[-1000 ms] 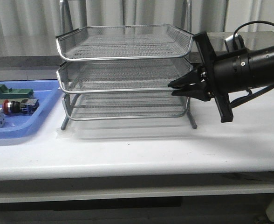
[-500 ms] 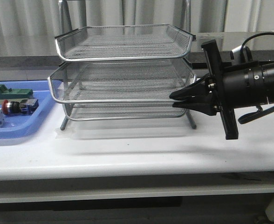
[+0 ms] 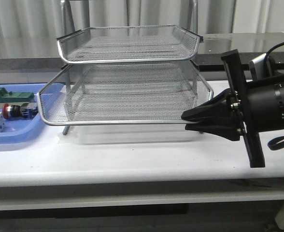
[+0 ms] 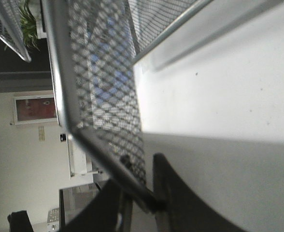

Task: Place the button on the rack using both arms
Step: 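Grip the middle tier with the right gripper and pull it toward the robot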

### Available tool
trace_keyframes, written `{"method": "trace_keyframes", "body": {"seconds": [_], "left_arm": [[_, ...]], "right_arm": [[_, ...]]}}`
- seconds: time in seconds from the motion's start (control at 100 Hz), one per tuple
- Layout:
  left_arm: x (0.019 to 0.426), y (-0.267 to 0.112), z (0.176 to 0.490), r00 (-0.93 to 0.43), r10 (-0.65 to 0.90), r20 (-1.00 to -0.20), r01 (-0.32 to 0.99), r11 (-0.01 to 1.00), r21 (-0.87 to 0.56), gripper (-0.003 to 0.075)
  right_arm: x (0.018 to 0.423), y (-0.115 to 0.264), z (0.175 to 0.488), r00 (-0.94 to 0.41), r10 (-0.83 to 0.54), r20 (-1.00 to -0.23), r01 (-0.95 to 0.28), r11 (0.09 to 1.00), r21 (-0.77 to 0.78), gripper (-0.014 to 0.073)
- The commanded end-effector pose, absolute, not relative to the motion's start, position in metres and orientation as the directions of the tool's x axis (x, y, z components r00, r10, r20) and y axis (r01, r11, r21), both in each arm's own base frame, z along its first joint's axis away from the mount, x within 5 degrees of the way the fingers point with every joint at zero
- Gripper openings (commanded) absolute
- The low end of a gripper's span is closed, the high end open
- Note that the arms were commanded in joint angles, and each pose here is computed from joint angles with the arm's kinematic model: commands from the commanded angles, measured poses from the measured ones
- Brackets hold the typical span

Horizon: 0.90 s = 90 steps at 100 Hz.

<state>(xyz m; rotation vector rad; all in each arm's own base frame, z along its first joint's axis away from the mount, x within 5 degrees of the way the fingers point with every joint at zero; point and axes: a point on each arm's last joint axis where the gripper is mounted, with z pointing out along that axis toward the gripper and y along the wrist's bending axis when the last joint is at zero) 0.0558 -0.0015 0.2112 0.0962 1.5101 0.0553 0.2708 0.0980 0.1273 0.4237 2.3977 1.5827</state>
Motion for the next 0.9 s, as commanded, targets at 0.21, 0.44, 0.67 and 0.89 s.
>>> {"method": "trace_keyframes", "body": {"seconds": [0.21, 0.44, 0.67, 0.89], "left_arm": [[0.055, -0.002, 0.202, 0.121, 0.081, -0.989, 0.025, 0.996, 0.085, -0.0021], [0.055, -0.002, 0.202, 0.121, 0.081, -0.989, 0.025, 0.996, 0.085, -0.0021], [0.055, -0.002, 0.202, 0.121, 0.081, -0.989, 0.025, 0.996, 0.085, -0.0021], [0.055, -0.002, 0.202, 0.121, 0.081, -0.989, 0.025, 0.996, 0.085, -0.0021]], "right_arm": [[0.252, 0.102, 0.128, -0.950, 0.299, -0.093, 0.032, 0.387, 0.922, 0.0015], [0.256, 0.104, 0.140, -0.931, 0.343, -0.126, -0.028, 0.276, 0.961, 0.0124], [0.256, 0.105, 0.144, -0.932, 0.338, -0.132, -0.051, 0.240, 0.969, 0.0275], [0.255, 0.106, 0.148, -0.935, 0.327, -0.137, -0.069, 0.212, 0.975, 0.0302]]}}
